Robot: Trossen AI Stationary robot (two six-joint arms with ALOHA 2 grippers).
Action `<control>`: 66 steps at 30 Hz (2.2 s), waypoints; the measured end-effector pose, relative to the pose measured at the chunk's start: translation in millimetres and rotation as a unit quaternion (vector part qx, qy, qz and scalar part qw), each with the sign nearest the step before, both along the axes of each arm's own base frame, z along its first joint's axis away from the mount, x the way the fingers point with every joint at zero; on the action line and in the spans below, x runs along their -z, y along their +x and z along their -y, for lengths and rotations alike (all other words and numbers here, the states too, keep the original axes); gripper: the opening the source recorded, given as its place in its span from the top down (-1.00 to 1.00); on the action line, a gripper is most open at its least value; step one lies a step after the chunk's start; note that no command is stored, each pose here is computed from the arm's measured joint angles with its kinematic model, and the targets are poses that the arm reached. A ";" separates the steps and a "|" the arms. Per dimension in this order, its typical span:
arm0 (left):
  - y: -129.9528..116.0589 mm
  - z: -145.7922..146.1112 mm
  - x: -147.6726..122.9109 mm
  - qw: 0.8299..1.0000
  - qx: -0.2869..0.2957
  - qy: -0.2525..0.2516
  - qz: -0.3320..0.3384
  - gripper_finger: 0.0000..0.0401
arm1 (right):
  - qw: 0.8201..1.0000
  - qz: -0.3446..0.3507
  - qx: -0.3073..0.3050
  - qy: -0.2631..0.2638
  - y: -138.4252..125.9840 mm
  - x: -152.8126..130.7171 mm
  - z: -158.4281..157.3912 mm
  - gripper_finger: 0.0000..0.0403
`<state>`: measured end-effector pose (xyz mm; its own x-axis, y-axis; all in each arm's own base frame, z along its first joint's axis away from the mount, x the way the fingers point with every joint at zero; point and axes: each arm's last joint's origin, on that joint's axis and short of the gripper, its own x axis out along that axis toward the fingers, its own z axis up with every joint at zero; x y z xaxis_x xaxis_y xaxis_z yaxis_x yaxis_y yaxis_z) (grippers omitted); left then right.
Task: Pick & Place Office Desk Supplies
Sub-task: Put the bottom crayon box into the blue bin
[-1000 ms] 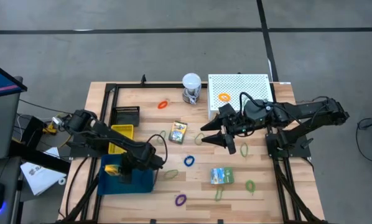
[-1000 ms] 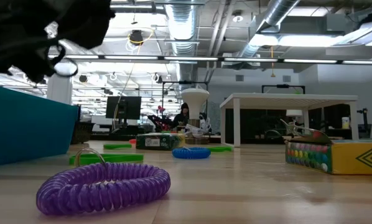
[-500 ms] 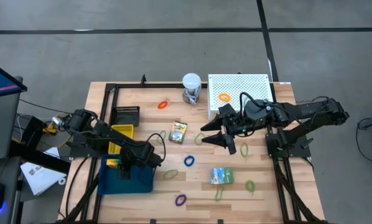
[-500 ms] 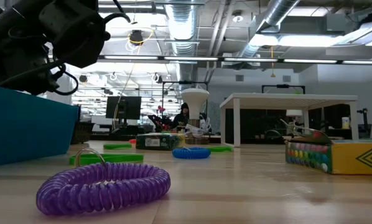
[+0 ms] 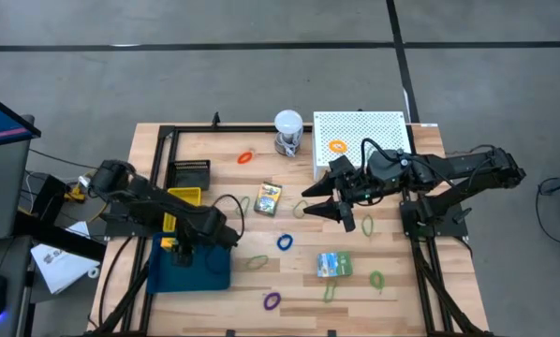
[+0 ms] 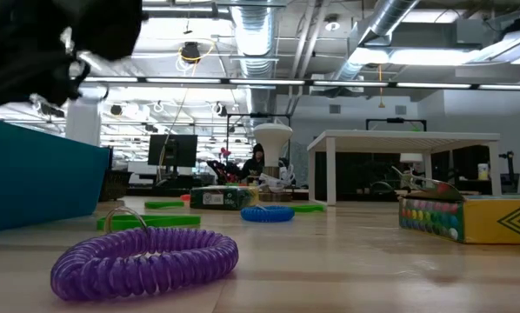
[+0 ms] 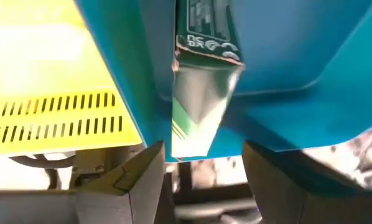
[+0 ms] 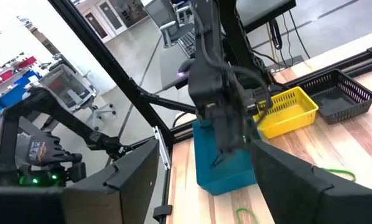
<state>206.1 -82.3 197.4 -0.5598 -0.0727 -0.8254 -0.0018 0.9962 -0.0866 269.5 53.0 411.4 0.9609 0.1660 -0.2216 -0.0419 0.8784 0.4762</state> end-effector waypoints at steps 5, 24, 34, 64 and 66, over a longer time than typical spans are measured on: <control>-10.1 -2.1 -40.0 0.994 -0.051 -0.038 0.091 0.01 | 1.000 0.003 0.002 0.000 0.3 -0.5 0.8 -0.24; 25.7 4.3 -151.5 0.661 -0.195 -0.290 0.664 0.06 | 0.939 -0.344 0.012 -0.020 -38.7 55.8 -7.9 -0.24; 47.4 3.0 -134.8 0.675 -0.250 -0.278 0.636 0.06 | 0.887 -0.446 0.093 0.072 -64.5 75.2 -39.5 -0.24; 169.5 16.3 -24.0 0.590 -0.497 -0.331 0.544 -0.02 | 0.882 -0.349 0.131 0.289 -85.0 116.5 -78.3 -0.24; 172.0 20.8 -13.0 0.591 -0.516 -0.311 0.536 -0.01 | 0.894 -0.317 0.124 0.292 -87.9 108.9 -77.1 -0.24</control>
<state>378.1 -103.1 210.5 0.8685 -0.3953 -0.2992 -0.1922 0.2878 -0.9382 181.6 130.1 302.4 0.6959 0.2306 -0.6801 0.5609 0.4168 0.7153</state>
